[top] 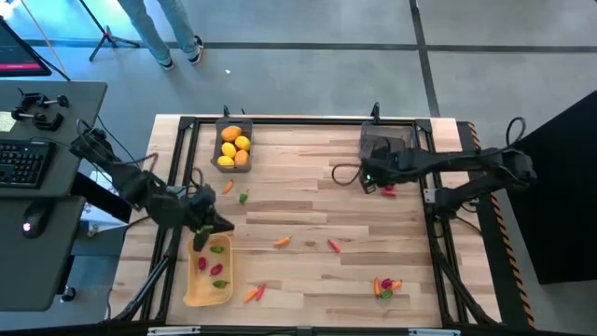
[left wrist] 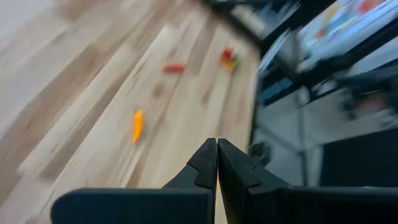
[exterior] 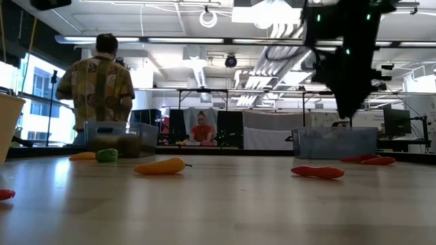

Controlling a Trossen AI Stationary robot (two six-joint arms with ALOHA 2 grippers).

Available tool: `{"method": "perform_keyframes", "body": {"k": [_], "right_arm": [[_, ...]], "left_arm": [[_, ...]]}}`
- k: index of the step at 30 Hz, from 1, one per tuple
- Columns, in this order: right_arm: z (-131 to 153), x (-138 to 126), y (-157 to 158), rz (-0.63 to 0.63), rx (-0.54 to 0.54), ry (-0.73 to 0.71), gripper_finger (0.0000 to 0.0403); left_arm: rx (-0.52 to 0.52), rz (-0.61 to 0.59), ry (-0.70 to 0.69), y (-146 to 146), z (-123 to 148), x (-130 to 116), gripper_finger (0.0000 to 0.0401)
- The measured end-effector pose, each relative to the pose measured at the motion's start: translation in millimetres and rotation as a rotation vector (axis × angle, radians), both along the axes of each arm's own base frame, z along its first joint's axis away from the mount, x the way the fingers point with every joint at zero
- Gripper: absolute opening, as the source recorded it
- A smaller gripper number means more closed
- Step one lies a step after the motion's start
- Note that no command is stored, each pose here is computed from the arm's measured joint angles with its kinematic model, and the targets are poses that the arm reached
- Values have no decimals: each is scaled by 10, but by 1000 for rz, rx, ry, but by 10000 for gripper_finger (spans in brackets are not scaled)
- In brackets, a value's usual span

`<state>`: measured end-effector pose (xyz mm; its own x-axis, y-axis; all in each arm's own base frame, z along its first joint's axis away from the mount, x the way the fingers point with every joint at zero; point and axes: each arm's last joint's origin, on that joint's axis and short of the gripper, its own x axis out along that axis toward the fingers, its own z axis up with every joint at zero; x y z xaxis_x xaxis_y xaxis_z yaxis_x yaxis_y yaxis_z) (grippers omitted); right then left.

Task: Sort produce into baskets
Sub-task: Put the top red bell pepper into the yellow bin

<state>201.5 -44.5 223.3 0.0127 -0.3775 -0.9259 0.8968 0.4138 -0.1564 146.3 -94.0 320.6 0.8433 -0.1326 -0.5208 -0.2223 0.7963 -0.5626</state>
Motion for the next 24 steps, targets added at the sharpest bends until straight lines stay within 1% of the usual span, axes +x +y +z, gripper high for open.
{"method": "perform_keyframes", "body": {"k": [3,5,7,9,11,15,18,21,24], "right_arm": [[-228,-155,-186,-93,96,60,139],[-381,-236,-260,-122,151,58,160],[-509,-283,-293,-123,211,21,172],[-606,-301,-311,-116,256,-23,175],[-662,-327,-319,-113,261,-28,176],[-691,-347,-339,-89,185,3,177],[-691,-331,-346,-61,178,-6,177],[-718,-329,-353,-61,180,15,177],[-778,-307,-359,-59,209,37,176]], "left_arm": [[-23,-18,-106,18,117,-7,0],[-20,-43,-162,2,174,-9,0],[0,-56,-195,-13,201,-4,0],[26,-61,-208,-21,206,2,0],[42,-57,-208,-19,201,4,0],[68,-22,-217,-6,203,6,0],[86,-6,-222,0,204,8,0],[90,6,-225,4,205,10,0],[113,40,-237,15,211,13,0]]}}
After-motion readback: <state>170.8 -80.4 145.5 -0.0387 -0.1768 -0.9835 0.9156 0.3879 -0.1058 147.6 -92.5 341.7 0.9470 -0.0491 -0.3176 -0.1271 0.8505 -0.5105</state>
